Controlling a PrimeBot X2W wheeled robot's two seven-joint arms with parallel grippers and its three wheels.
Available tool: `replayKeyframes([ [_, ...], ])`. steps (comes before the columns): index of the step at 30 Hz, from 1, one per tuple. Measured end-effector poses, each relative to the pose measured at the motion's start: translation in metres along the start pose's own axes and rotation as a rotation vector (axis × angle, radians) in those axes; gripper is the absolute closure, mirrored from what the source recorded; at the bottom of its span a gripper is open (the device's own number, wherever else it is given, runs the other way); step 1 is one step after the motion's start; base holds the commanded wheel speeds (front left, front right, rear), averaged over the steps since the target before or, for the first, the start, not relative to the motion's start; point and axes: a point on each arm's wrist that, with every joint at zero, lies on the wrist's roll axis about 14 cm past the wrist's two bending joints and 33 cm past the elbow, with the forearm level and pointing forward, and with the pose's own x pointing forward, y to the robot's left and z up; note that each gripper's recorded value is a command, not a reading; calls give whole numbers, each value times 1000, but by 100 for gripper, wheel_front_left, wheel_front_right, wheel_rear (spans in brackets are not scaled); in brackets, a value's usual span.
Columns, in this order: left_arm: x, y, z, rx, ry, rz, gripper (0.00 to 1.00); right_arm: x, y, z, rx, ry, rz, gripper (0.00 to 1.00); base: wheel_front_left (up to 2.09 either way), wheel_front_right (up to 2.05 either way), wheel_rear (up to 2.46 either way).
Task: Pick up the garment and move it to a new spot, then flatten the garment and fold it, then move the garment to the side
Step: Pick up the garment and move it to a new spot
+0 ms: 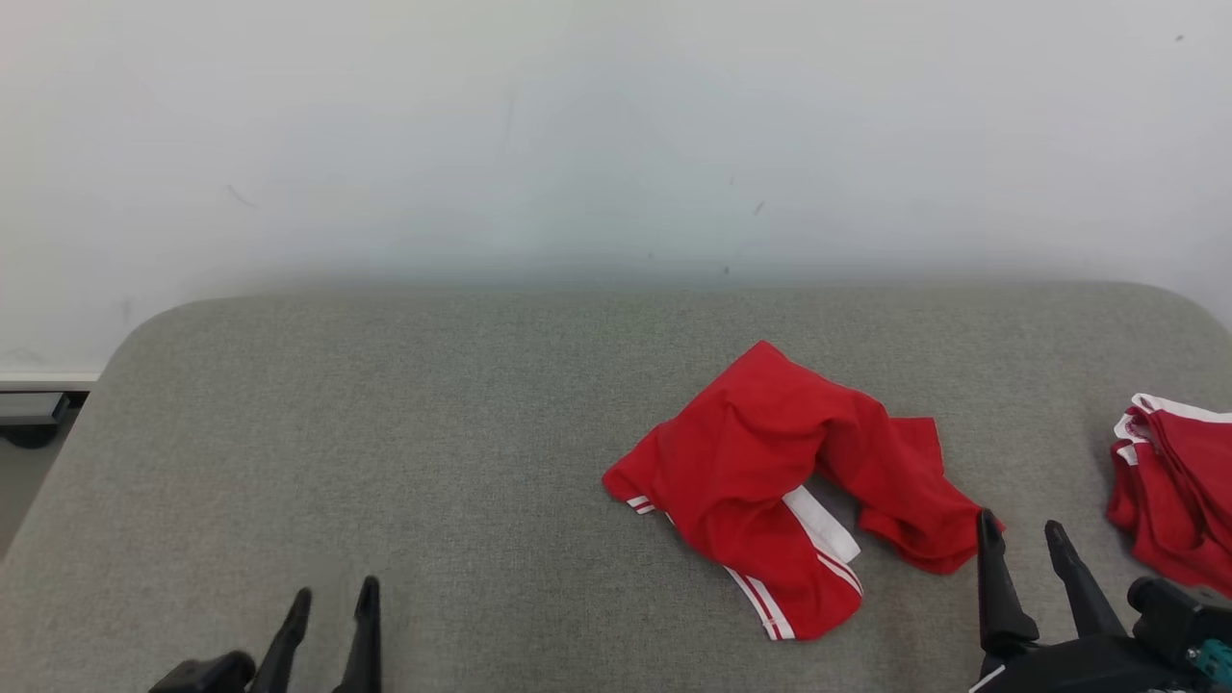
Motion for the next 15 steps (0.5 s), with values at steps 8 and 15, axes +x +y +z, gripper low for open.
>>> replayKeyframes([
  [8, -20, 8, -5, 69, 11, -2, 0, 0, -15, -8, -2, 14, -45, 0, 0, 0, 0],
  [15, -26, 8, -5, 92, 18, -15, 0, 0, -15, -11, -4, 14, -46, 0, 0, 0, 0],
])
